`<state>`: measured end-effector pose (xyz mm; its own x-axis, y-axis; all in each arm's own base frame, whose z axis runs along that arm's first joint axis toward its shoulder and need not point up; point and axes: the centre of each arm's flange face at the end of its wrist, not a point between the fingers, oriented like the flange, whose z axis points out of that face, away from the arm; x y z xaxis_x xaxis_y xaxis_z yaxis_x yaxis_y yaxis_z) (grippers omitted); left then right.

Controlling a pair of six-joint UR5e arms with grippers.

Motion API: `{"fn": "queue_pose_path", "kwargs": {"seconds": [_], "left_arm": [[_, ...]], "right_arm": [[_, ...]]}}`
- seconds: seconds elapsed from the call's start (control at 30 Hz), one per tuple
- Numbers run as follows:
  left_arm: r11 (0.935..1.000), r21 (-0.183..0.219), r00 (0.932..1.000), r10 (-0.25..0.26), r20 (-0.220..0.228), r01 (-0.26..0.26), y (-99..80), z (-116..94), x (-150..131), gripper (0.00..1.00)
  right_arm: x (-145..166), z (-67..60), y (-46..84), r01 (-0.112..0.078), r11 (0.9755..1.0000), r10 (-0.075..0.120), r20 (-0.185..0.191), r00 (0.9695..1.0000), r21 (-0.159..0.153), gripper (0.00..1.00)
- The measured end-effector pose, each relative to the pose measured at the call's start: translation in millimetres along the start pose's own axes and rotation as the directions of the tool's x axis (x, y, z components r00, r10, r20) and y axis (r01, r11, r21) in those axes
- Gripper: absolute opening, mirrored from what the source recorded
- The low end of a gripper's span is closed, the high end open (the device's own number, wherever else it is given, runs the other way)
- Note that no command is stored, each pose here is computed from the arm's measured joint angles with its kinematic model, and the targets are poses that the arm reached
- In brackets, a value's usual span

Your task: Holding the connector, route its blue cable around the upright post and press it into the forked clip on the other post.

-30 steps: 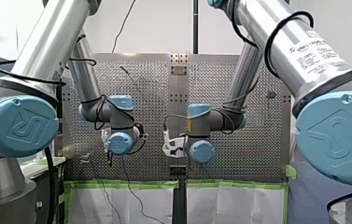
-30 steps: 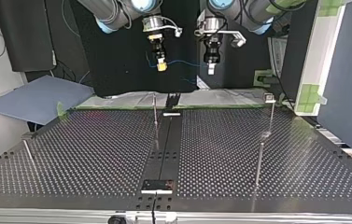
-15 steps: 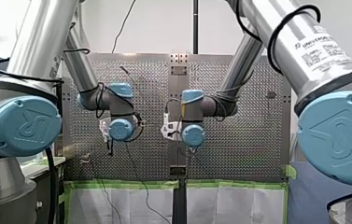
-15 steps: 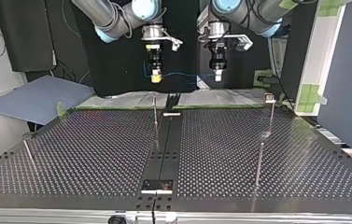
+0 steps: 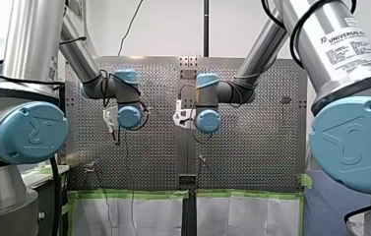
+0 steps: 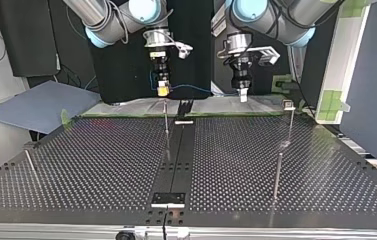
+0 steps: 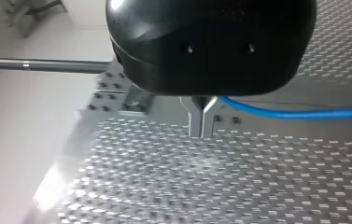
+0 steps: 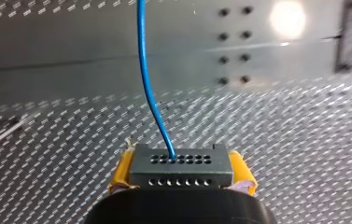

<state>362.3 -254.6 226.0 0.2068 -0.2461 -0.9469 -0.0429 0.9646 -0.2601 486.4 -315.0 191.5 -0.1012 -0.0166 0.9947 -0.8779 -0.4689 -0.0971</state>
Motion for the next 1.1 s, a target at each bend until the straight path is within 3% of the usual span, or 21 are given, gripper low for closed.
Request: {"fn": "queue_pose_path", "kwargs": {"seconds": [0.2,0.5,0.73,0.9,1.1], "left_arm": [[0.9996,-0.014,0.999,-0.022,0.038,0.023,-4.3,15,-31,0.0],[0.9977,-0.052,0.997,-0.04,0.066,0.044,9.3,23,-63,0.0],[0.9951,-0.055,0.9892,-0.075,0.125,0.083,23.3,37,-95,0.0],[0.9903,-0.059,0.9764,-0.113,0.184,0.126,30.8,54,-125,0.0],[0.9849,-0.09,0.967,-0.125,0.222,0.148,41.7,75,-149,0.0]], "right_arm": [[38,7.9,-8.5,-0.011,0.9993,0.012,-0.034,0.9993,0.036,0.0],[102,18.6,-17.4,-0.027,0.9973,0.034,-0.099,0.9945,0.068,0.0],[151,24.7,-23.0,-0.031,0.9926,0.048,-0.141,0.9889,0.117,0.0],[168,31.6,-26.7,-0.026,0.9882,0.047,-0.141,0.9889,0.151,0.0],[184,41.6,-29.8,-0.02,0.9827,0.047,-0.142,0.9887,0.184,0.0]]}}
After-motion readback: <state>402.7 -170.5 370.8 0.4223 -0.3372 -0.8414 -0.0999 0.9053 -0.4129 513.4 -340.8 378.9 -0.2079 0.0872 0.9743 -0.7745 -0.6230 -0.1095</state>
